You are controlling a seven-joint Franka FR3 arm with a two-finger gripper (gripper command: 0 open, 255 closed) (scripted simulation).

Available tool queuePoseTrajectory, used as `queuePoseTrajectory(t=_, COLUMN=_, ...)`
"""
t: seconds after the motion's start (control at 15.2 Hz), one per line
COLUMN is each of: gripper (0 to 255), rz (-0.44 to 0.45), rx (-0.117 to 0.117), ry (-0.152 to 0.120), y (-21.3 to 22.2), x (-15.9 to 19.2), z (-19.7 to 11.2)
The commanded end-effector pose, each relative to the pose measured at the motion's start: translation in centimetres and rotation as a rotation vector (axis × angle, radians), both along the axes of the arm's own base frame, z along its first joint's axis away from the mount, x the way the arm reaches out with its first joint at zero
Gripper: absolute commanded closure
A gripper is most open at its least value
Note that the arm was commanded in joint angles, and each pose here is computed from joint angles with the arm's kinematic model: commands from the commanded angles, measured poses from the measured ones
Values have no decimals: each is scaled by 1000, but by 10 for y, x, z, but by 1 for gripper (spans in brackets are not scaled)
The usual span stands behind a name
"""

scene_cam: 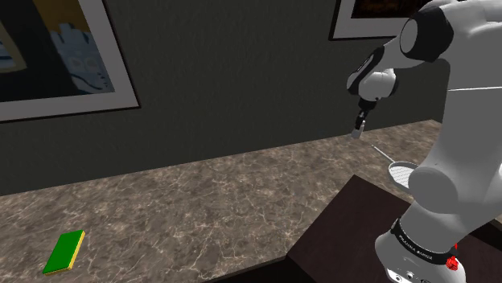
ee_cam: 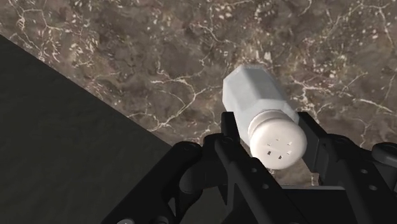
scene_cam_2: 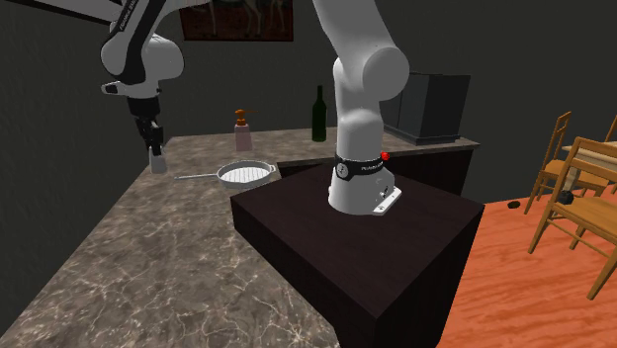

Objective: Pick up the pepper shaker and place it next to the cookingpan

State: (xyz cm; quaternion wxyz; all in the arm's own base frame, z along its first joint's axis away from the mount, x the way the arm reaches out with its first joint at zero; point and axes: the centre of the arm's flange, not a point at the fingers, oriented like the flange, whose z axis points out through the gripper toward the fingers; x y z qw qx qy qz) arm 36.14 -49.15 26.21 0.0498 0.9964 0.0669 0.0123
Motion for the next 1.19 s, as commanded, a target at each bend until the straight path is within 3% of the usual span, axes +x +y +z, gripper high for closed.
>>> queuePoseTrajectory(t=0.0, gripper=255, rz=0, rx=0, ry=0, y=-1, x=-1, z=-12)
queuePoseTrajectory(t=1.12, gripper=255, rz=0, rx=0, ry=0, y=-1, x=-1, z=-102)
